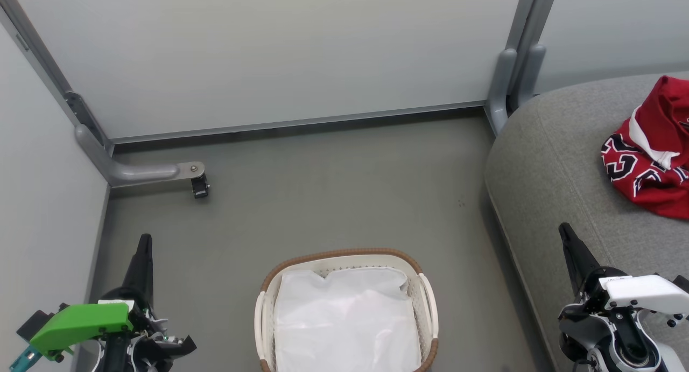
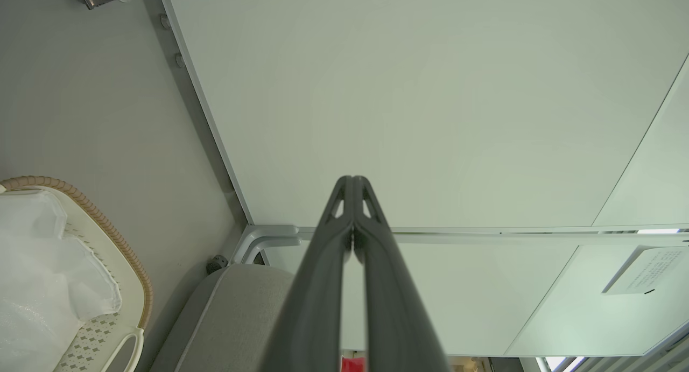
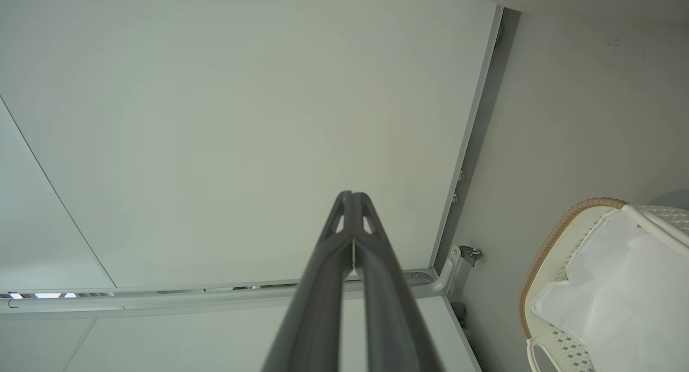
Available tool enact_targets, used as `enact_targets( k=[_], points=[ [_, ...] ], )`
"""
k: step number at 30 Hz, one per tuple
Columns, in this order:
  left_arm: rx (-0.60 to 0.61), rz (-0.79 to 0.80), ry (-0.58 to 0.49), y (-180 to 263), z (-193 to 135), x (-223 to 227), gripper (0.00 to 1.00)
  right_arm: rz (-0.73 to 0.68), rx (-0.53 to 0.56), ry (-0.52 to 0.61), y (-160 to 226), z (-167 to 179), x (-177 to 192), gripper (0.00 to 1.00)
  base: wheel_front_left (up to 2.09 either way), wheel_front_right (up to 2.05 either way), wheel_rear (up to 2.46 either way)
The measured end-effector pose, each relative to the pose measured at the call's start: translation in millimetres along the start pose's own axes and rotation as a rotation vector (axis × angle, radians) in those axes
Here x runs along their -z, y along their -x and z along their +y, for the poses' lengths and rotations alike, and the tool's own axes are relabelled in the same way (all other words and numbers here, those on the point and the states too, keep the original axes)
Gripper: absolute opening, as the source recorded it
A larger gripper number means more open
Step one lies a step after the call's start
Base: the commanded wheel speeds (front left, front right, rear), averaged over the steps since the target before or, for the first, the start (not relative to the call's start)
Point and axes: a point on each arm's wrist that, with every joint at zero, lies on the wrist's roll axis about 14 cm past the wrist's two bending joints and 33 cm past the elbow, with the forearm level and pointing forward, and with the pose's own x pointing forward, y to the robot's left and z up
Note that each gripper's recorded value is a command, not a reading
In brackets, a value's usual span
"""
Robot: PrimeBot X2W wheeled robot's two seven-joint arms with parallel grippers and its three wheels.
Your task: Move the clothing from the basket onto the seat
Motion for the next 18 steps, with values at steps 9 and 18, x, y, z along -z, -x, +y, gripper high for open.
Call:
enact_targets(
  k=[9, 18],
  points=[
    [0.0, 0.0, 0.0, 0.0, 0.0, 0.0, 0.0, 0.0, 0.0, 0.0, 0.0, 0.0, 0.0, 0.0, 0.0, 0.0, 0.0],
    [0.0, 0.0, 0.0, 0.0, 0.0, 0.0, 0.0, 0.0, 0.0, 0.0, 0.0, 0.0, 0.0, 0.0, 0.0, 0.0, 0.0]
  ],
)
